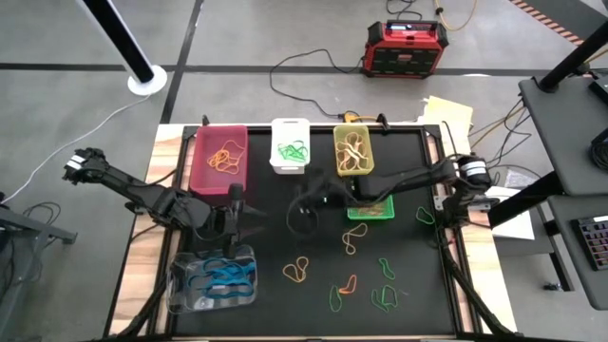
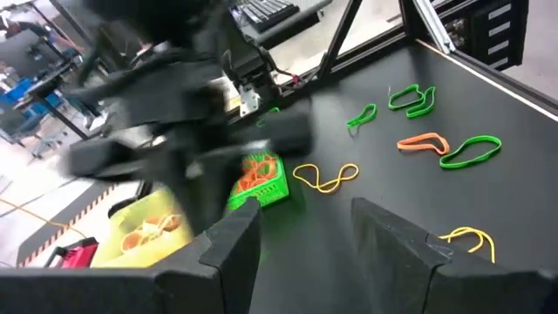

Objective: Sort rubber bands into baskets
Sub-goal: Put the green rubber band into the white bin

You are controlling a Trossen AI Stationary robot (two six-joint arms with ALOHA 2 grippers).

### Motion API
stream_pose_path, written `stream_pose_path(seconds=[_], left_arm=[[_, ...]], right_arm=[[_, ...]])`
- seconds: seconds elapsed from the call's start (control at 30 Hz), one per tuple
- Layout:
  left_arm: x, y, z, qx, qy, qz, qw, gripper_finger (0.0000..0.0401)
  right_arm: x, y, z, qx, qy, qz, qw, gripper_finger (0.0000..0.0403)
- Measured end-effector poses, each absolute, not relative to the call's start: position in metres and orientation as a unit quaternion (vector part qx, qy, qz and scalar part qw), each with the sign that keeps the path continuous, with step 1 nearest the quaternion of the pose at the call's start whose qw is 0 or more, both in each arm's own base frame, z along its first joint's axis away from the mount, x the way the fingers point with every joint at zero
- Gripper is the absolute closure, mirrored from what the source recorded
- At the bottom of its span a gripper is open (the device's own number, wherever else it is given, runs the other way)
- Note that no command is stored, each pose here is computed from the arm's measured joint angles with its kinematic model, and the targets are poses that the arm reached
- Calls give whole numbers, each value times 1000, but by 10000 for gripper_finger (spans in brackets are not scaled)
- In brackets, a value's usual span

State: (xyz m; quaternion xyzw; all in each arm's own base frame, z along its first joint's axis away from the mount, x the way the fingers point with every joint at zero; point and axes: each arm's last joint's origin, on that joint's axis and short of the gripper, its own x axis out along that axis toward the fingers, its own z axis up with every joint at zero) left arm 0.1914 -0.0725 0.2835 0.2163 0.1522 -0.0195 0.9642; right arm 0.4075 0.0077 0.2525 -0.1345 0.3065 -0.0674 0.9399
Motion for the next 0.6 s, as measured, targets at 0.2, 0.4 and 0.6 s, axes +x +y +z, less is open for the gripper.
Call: stream_pose_path(seconds=[0.2,0.4,0.6], left_arm=[[191,-72,284,217,150,-17,964,239],[189,-71,286,216,148,-15,965,239],[188,-71,285,217,152,-15,964,239]], right_arm=[[428,-67,251,-130,204,-160,957,394],[426,-146,217,-5,183,-262,948,392],[419,-170,211,58,181,-262,946,353]])
